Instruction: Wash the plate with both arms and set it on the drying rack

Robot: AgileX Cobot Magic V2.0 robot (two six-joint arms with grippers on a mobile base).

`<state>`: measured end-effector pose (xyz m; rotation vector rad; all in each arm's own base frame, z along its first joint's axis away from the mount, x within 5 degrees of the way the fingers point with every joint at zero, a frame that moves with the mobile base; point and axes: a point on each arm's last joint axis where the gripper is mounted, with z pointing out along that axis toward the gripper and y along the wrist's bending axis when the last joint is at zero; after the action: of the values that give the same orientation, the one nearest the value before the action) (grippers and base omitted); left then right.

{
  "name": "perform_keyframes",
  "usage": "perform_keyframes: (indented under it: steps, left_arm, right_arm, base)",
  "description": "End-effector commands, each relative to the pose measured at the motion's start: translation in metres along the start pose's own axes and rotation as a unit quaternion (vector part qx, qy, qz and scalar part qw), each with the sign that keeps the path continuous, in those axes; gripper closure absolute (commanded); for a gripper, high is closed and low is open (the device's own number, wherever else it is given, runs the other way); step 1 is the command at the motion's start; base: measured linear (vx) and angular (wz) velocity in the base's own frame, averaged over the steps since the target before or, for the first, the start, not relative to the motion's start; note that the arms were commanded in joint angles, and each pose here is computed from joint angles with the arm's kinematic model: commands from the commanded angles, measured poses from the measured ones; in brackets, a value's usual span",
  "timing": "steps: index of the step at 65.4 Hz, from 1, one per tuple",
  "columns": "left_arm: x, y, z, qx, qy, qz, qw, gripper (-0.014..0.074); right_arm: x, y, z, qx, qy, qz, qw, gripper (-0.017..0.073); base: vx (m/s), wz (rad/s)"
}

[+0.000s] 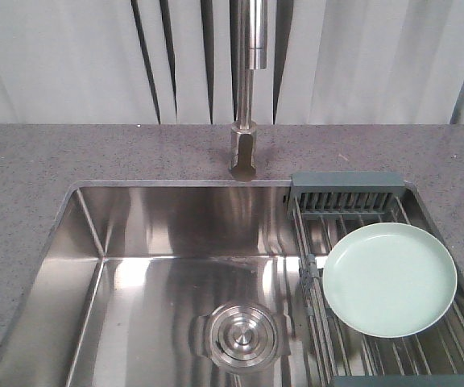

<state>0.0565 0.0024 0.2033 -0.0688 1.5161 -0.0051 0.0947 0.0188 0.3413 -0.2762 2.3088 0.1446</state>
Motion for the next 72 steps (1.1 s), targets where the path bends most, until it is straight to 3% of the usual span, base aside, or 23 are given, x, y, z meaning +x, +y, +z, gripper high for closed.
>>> perform_keyframes:
  steps: [1,28,41,62,72]
  left_arm:
    - [-0.017,-0.001,-0.003,0.001,-0.055,-0.006,0.998,0.0600]
    - [-0.017,-0.001,-0.003,0.001,-0.055,-0.006,0.998,0.0600]
    - [-0.017,-0.001,-0.003,0.001,-0.055,-0.006,0.998,0.0600]
    - [-0.017,-0.001,-0.003,0.001,-0.055,-0.006,0.998,0.0600]
    - [-0.017,-0.001,-0.003,0.001,-0.055,-0.006,0.998,0.0600]
  right_arm:
    - [-0.011,-0.001,-0.005,0.005,-0.039,0.002,0.999,0.0219]
    - [-0.007,-0.001,-0.016,0.023,-0.063,-0.008,0.998,0.0219]
    - [0.021,-0.004,-0.010,0.058,-0.100,0.007,0.993,0.0276]
    - [0.055,-0.004,0.004,0.080,-0.266,0.020,0.961,0.0521]
    - [0.073,-0.005,0.016,0.084,-0.320,0.032,0.943,0.0569]
  base:
    - [0.00,0.00]
    - [0.00,0.00]
    - [0.00,0.00]
    - [0.00,0.00]
    - [0.00,0.00]
